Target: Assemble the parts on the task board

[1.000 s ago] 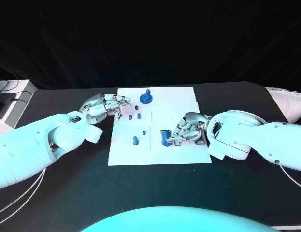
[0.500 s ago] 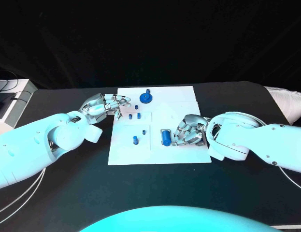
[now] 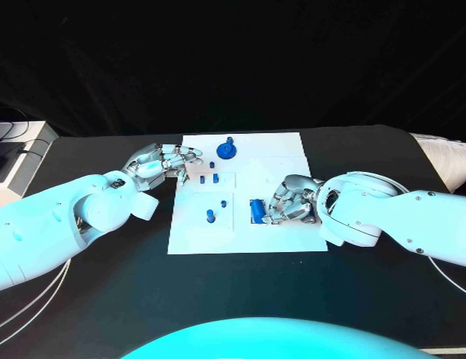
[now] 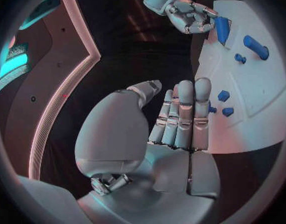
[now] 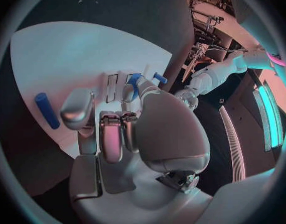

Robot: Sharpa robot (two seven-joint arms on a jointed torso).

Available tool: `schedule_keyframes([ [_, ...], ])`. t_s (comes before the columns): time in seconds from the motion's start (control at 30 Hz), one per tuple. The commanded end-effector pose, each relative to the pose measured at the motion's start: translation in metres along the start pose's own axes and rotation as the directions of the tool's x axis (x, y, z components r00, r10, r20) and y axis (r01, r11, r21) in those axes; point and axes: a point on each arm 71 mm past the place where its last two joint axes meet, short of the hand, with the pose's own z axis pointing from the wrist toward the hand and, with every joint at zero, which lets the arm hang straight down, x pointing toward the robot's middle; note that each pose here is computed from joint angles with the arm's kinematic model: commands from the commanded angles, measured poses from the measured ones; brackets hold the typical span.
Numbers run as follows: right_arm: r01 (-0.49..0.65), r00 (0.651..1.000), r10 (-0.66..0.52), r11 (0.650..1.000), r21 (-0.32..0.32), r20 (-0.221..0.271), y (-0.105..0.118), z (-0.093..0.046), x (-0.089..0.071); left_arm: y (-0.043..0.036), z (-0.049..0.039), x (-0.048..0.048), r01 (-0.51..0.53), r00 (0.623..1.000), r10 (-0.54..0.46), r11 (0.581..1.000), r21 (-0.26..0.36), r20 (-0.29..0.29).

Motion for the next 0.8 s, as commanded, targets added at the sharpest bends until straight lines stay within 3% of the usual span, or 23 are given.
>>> schedule_keyframes([
  [0.03,0.011,1.000,-0.011,1.000,0.019,0.025,-0.003,0.002,-0.003,-0.0007,0.0001,0.0023,0.010,1.000,-0.010,1.000,0.007,-0.018],
  [0.3,0.015,0.999,-0.016,1.000,0.019,0.034,0.000,0.007,-0.003,-0.0007,0.0000,0.0023,0.011,1.000,-0.011,1.000,0.006,-0.020],
  [0.8,0.020,1.000,-0.020,1.000,0.014,-0.007,0.002,0.013,0.006,-0.0008,-0.0003,0.0023,0.011,1.000,-0.011,1.000,0.006,-0.023],
])
